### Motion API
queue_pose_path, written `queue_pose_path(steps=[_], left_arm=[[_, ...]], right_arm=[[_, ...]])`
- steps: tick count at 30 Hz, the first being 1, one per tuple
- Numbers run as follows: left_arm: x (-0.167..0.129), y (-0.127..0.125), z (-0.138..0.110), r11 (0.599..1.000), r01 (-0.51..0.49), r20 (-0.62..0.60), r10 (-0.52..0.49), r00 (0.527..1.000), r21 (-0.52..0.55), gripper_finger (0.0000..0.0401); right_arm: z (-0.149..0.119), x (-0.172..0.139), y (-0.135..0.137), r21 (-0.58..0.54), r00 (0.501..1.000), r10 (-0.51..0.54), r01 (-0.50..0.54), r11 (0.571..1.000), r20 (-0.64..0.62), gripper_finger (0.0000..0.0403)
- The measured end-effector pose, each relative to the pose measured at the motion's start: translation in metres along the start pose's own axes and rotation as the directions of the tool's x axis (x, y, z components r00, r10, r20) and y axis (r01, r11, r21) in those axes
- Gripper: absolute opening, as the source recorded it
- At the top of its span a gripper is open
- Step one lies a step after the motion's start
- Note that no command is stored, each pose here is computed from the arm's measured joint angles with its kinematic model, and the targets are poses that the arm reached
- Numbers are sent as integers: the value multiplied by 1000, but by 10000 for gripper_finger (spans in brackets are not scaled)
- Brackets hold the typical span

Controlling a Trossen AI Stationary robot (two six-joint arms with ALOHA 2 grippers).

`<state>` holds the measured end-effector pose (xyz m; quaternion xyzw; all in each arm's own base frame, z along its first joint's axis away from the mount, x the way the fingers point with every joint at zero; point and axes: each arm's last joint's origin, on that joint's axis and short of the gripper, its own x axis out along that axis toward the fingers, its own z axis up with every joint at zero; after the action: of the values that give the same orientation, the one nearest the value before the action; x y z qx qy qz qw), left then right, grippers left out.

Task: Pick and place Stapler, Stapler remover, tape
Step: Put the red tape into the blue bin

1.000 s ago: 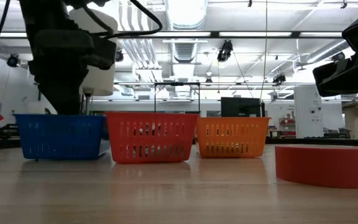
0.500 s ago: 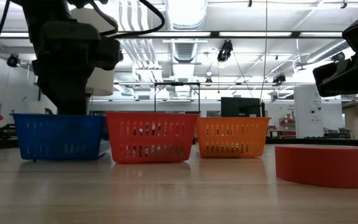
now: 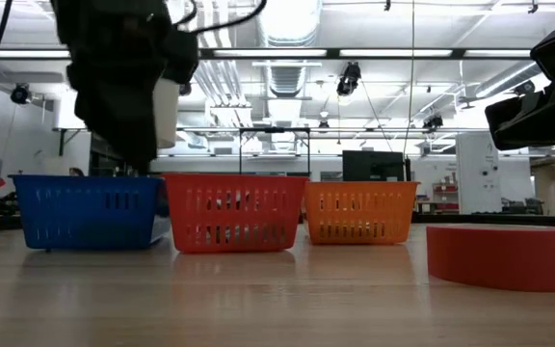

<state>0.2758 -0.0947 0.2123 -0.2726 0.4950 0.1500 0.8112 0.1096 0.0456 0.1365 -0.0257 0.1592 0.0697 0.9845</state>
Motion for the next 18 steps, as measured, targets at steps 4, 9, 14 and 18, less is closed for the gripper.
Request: queue_pose_path(steps=[4, 9, 14, 18], left_arm=[[-7, -6, 8, 999, -3, 71, 0, 998, 44, 175], [-8, -19, 14, 986, 42, 244, -81, 966, 160, 165], [-6, -25, 18, 964, 116, 343, -197, 918, 241, 152], [-5, -27, 19, 942, 183, 426, -294, 855, 283, 144]], right_arm=[[3, 0, 0, 7, 999, 3, -3, 1000, 33, 8], [12, -1, 1, 46, 993, 9, -14, 999, 120, 8], [18, -2, 1, 190, 983, 13, -48, 981, 183, 8], [20, -2, 3, 283, 978, 65, -120, 952, 197, 8]])
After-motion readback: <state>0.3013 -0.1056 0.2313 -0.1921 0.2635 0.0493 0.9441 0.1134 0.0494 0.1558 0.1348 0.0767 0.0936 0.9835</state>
